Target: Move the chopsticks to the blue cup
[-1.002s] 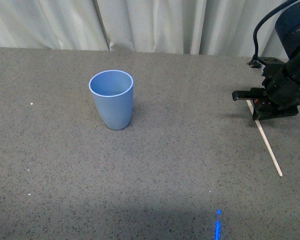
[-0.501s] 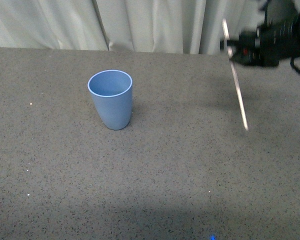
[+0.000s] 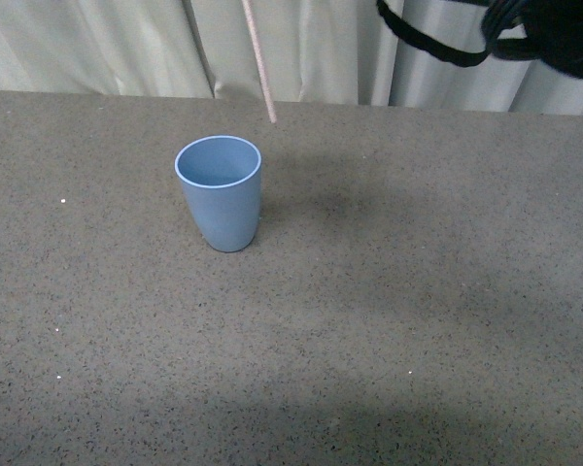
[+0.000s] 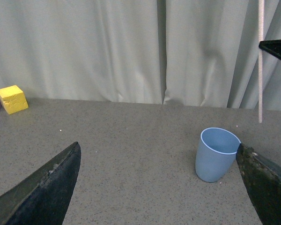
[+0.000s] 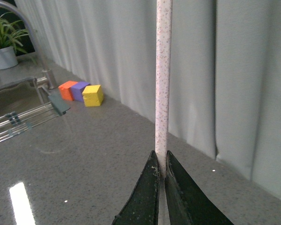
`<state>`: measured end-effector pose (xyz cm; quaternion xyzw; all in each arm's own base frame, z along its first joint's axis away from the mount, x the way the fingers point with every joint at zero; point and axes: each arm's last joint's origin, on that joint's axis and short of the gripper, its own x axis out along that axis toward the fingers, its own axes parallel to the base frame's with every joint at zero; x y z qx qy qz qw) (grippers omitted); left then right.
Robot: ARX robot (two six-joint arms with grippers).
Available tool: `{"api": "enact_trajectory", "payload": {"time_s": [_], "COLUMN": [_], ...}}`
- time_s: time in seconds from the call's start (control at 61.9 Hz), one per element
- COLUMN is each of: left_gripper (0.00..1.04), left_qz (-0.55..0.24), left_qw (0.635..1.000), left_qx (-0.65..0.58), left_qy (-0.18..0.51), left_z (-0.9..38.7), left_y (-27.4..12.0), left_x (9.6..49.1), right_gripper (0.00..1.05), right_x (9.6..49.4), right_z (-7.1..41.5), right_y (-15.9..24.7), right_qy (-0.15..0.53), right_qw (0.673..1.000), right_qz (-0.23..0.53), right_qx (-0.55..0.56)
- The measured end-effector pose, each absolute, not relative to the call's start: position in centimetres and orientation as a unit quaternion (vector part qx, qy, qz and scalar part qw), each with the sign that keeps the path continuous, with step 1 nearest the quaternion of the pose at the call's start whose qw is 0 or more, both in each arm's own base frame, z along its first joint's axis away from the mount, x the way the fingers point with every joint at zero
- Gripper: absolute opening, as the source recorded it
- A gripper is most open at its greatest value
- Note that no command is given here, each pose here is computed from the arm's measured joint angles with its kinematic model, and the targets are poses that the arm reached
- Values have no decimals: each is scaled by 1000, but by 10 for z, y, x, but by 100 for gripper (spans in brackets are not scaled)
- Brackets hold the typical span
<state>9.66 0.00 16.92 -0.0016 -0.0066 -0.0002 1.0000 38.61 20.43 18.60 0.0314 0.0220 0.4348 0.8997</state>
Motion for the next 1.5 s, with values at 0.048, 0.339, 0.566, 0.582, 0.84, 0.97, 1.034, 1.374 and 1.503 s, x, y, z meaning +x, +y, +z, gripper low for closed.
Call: {"api": "enact_trajectory", "payload": {"time_s": [0.048, 0.339, 0.566, 0.582, 0.84, 0.97, 1.034, 1.374, 1.503], "left_gripper": [98, 98, 98, 98, 98, 98, 98, 98, 98], "left_qz": [0, 0, 0, 0, 0, 0, 0, 0, 0], "left_qw": [1000, 1000, 1000, 1000, 1000, 1000, 1000, 1000, 1000], "left_qx": [-2, -2, -2, -2, -2, -2, -2, -2, -2], "left_qy": [-7, -7, -7, -7, -7, -7, -7, -7, -7], "left_z": [169, 169, 169, 169, 169, 169, 169, 169, 169], "left_y": [0, 0, 0, 0, 0, 0, 0, 0, 0], "left_x": [97, 97, 97, 97, 97, 97, 97, 97, 97], "right_gripper": [1, 1, 1, 1, 19, 42, 53, 55, 31], "right_x": [386, 392, 396, 396, 396, 398, 396, 358, 322], "right_z": [182, 161, 150, 150, 149, 148, 148, 179, 177], "right_y": [212, 238, 240, 240, 240, 238, 234, 165, 116], "right_qy": [23, 46, 61, 62, 59, 58, 51, -11, -21], "right_qw": [894, 879, 878, 878, 879, 893, 895, 998, 1000], "right_qz": [447, 473, 474, 474, 472, 447, 442, 55, 2], "right_qx": [30, 33, 31, 30, 18, 14, 16, 12, 11]}}
